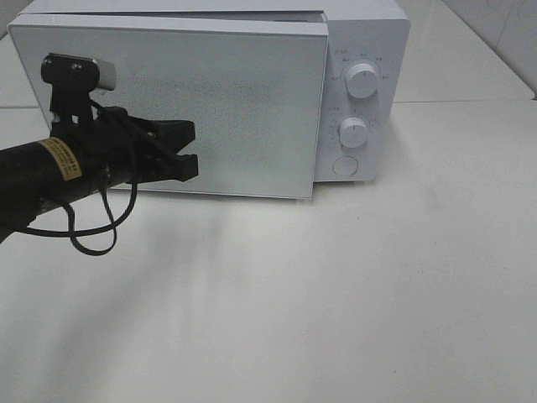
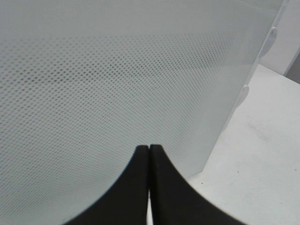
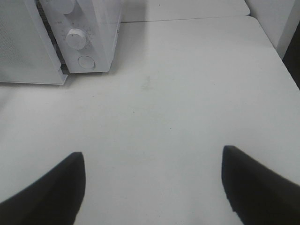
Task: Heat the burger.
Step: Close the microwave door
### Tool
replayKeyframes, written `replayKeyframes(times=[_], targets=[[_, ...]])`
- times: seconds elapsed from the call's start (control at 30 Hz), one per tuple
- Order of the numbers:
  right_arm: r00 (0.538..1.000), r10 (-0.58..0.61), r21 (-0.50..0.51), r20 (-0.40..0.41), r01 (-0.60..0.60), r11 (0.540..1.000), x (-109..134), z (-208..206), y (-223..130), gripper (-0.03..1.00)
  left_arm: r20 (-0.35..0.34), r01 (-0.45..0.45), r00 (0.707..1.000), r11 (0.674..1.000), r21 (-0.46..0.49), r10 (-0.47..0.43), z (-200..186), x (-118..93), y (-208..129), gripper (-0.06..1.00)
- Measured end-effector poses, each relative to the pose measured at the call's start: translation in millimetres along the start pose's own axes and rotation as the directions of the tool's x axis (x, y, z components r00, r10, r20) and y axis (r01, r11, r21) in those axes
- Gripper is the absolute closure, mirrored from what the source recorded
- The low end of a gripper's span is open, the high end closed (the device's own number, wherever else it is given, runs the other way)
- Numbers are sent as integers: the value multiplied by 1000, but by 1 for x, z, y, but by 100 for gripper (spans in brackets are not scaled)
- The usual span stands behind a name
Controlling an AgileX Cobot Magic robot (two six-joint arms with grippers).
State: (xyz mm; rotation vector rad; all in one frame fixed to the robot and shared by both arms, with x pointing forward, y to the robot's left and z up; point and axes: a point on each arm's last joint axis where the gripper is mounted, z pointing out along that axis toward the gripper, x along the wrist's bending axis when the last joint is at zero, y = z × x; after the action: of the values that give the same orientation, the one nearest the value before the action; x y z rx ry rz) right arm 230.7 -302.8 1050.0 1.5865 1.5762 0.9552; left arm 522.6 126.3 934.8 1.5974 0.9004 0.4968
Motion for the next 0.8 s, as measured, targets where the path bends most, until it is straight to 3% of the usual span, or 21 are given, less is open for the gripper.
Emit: replayKeyframes(times=[0.8], targets=[[1000, 0, 0, 0, 0, 1000, 0, 0, 0, 20, 41, -48, 998, 999, 7, 48, 72, -25, 22, 94]])
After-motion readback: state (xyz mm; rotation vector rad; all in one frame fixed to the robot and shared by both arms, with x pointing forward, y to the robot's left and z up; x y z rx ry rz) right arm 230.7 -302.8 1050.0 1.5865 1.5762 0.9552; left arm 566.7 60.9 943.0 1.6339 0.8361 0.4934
